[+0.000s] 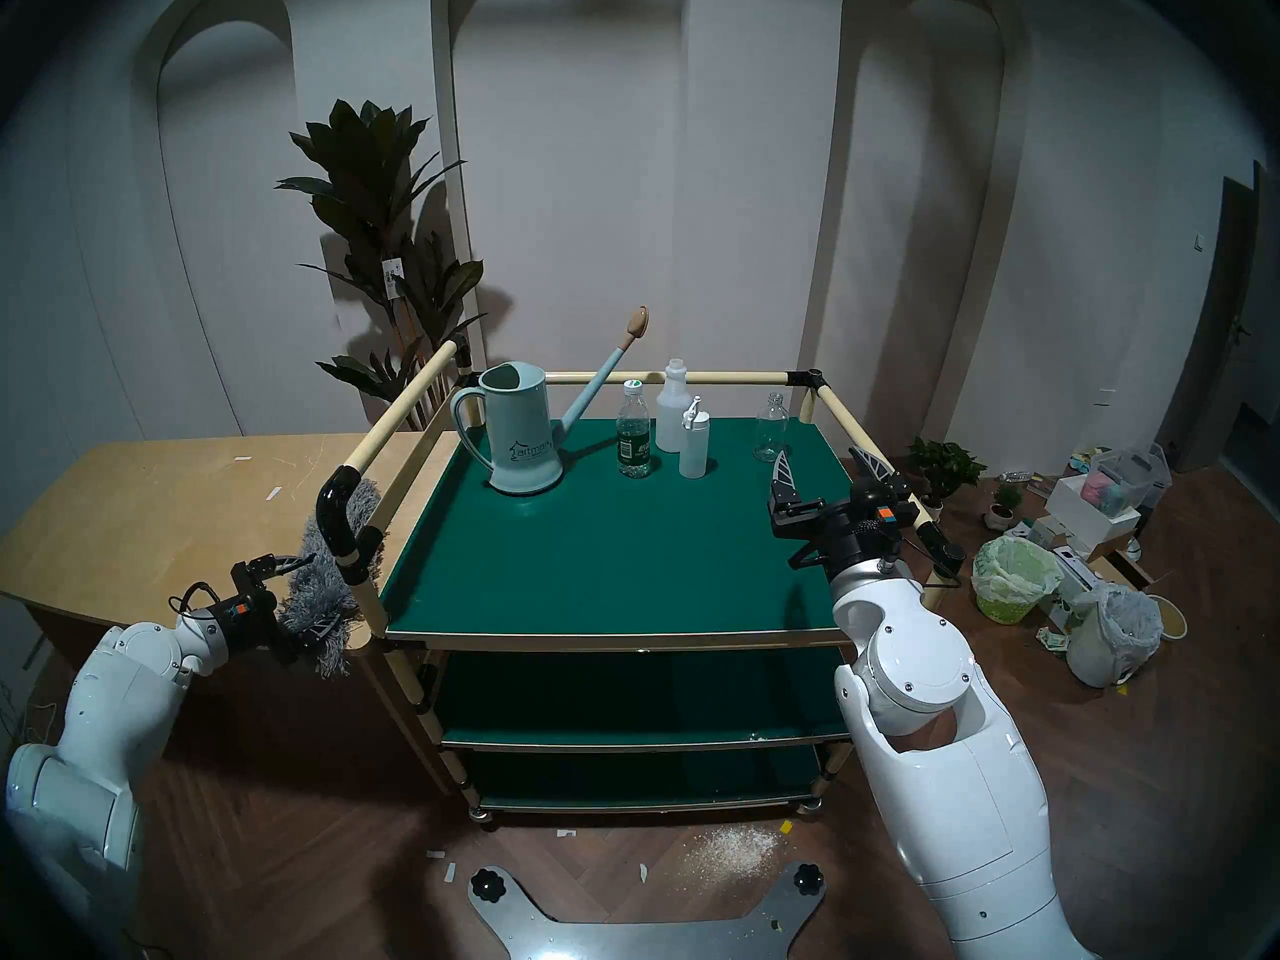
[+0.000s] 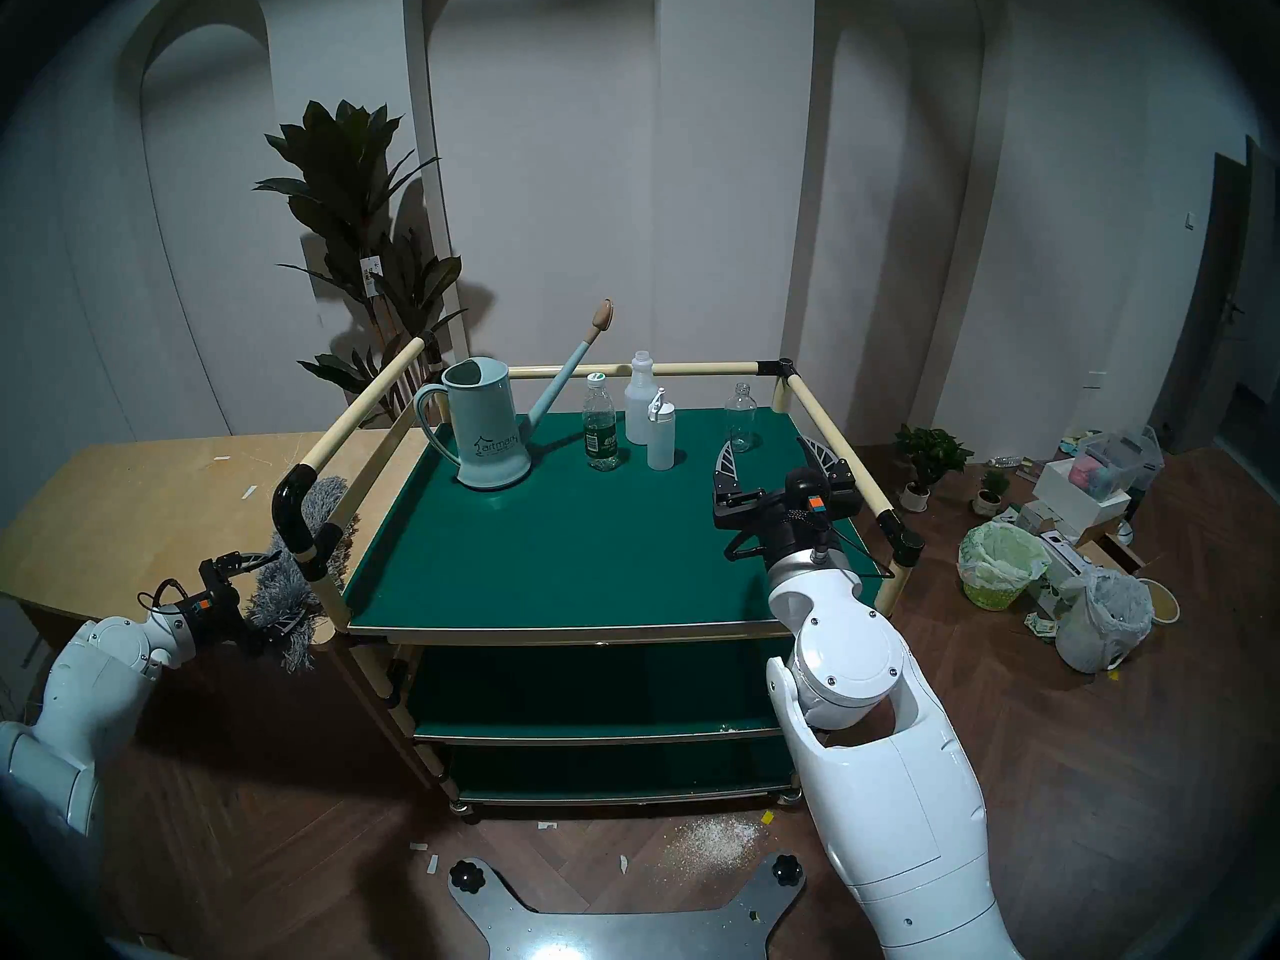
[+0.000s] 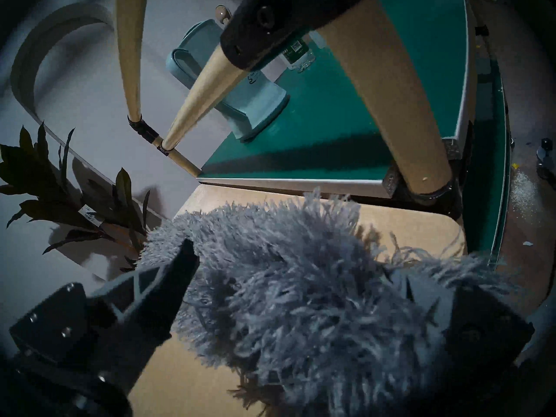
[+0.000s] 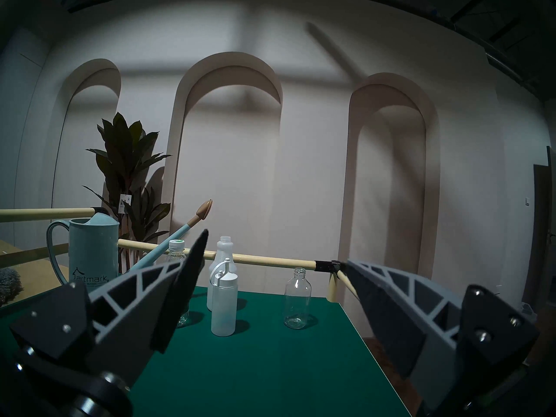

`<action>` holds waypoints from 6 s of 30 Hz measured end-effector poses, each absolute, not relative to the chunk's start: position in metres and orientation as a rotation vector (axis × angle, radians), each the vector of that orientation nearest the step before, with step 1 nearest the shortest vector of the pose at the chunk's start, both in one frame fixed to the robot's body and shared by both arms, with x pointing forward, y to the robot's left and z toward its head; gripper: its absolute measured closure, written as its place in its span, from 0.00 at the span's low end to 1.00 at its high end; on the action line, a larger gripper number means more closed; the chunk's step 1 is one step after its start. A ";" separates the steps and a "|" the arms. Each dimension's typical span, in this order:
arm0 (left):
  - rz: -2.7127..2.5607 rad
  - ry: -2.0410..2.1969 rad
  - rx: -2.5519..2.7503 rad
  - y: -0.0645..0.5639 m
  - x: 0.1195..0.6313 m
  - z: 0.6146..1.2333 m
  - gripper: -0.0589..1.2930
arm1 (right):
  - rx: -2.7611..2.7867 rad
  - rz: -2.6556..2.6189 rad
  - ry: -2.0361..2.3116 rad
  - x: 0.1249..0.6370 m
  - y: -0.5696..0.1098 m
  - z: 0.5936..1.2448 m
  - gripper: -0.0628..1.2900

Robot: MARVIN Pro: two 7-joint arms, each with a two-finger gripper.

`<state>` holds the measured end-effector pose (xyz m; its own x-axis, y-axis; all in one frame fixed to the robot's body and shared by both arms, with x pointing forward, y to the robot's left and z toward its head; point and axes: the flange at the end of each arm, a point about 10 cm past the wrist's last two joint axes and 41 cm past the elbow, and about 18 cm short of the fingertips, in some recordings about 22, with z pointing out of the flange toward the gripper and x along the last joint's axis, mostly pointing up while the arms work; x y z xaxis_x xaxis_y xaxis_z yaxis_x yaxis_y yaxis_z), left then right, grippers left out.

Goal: Dust the shelf with the duster

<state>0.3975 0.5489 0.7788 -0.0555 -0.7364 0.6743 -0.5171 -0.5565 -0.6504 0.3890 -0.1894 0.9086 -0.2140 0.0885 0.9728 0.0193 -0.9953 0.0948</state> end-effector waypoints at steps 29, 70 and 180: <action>-1.671 1.345 -2.007 0.578 0.402 0.798 0.05 | 2.007 2.414 0.167 0.389 -0.186 0.905 0.03; -2.128 0.301 -2.382 0.610 0.402 0.817 0.05 | 2.052 2.416 0.191 0.393 -0.185 0.897 0.03; -3.091 0.320 -1.675 0.232 0.568 1.006 0.05 | 2.019 2.431 -0.082 0.444 -0.216 0.912 0.03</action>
<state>0.5682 0.2317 1.0055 -0.4918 0.2490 0.8343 -0.4148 -0.9095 0.0269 0.4443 -0.2157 0.9116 -0.1838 -0.0482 0.9818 -0.0184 -0.9985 -0.0525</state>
